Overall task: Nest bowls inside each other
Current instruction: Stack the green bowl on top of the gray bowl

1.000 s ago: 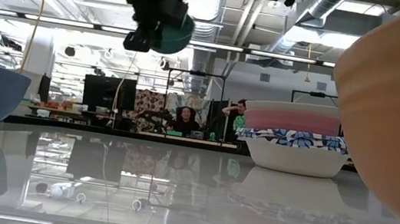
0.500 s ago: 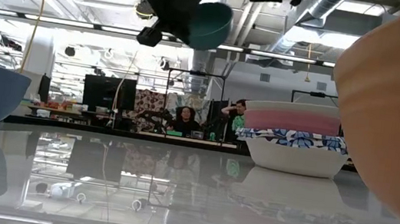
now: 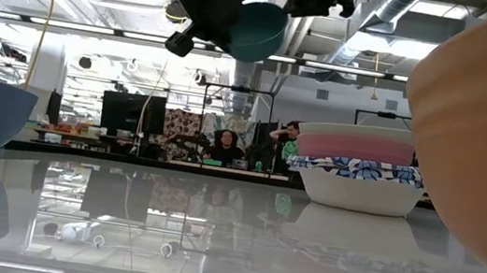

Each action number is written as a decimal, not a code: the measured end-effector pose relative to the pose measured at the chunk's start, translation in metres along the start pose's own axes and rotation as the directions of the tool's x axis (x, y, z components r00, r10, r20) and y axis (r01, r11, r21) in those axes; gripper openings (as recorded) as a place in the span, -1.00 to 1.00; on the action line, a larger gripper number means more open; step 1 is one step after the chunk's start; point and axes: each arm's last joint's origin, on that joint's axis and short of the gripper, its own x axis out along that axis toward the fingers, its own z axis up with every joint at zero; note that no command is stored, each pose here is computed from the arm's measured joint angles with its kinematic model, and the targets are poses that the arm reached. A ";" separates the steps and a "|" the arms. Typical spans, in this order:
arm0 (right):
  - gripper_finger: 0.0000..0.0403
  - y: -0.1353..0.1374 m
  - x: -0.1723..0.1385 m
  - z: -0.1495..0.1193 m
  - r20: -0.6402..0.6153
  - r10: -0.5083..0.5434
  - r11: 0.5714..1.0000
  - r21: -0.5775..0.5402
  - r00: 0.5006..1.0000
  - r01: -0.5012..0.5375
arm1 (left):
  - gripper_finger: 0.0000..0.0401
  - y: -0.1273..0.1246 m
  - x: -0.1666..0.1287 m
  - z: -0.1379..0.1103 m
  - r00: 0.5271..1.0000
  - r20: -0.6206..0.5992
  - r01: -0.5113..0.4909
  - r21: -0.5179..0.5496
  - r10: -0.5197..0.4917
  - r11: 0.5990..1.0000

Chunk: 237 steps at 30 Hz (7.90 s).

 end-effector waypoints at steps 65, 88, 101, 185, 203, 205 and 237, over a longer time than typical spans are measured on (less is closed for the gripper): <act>-0.98 -0.016 0.012 -0.035 -0.284 0.030 0.991 0.133 0.958 0.008 | -0.21 0.005 -0.002 0.041 0.971 0.193 -0.092 -0.248 0.142 0.964; -0.98 -0.073 0.051 -0.047 -0.377 0.165 0.961 0.269 0.911 -0.063 | 0.14 0.036 -0.046 0.010 0.862 0.389 0.089 -0.749 0.326 0.657; -0.98 -0.138 0.061 -0.070 -0.585 0.146 0.942 0.329 0.798 0.069 | 0.14 0.046 -0.074 -0.074 0.880 0.285 0.267 -0.958 0.380 0.101; -0.98 -0.040 -0.031 -0.110 -0.931 0.275 0.940 0.208 0.238 -0.272 | 0.14 0.000 -0.138 -0.139 0.830 0.537 0.537 -0.700 0.150 -0.471; -0.98 -0.042 -0.034 -0.099 -0.893 0.336 0.910 0.226 0.299 -0.347 | 0.14 0.000 -0.138 -0.139 0.830 0.537 0.537 -0.699 0.150 -0.473; -0.98 -0.047 -0.040 -0.095 -0.884 0.346 0.908 0.231 0.314 -0.349 | 0.14 0.000 -0.138 -0.139 0.830 0.537 0.537 -0.699 0.150 -0.473; -0.98 -0.047 -0.049 -0.139 -0.887 0.392 0.911 0.336 0.244 -0.240 | 0.14 -0.002 -0.137 -0.139 0.856 0.503 0.492 -0.717 0.123 -0.494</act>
